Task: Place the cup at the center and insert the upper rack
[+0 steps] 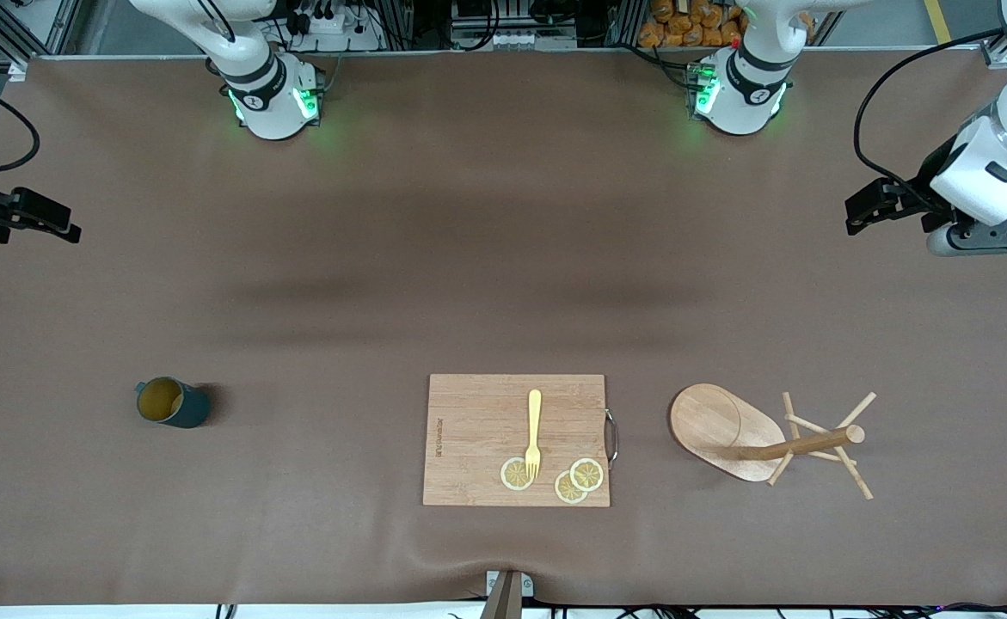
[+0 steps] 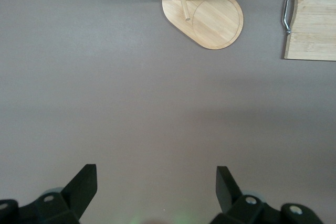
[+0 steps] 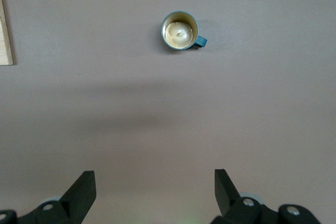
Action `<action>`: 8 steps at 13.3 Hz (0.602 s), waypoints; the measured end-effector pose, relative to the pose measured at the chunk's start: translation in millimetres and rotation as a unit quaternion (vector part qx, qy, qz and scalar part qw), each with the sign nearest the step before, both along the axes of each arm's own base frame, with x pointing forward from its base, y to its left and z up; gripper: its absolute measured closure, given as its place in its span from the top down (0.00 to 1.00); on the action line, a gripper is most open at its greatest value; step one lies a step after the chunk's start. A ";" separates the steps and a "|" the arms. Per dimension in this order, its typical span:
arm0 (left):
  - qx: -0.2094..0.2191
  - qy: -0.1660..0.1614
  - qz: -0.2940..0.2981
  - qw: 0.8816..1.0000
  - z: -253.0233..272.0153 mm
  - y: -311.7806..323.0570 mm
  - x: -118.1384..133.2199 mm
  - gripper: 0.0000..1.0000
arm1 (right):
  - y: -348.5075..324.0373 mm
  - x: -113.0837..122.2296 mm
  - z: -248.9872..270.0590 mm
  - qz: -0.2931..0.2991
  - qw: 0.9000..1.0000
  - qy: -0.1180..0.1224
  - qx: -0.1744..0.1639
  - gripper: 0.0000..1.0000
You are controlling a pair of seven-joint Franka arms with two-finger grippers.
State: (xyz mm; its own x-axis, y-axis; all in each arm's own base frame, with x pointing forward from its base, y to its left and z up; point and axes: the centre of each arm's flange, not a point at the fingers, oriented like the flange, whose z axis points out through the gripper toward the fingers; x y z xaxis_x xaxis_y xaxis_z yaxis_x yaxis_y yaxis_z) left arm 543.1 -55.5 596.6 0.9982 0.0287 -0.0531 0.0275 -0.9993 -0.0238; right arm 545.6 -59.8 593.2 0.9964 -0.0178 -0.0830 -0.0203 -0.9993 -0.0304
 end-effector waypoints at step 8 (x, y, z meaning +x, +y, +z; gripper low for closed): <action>0.000 0.001 0.006 1.000 -1.4 6.3 2.0 1.00 | 0.4 -3.5 -2.4 0.000 1.000 0.015 0.002 1.00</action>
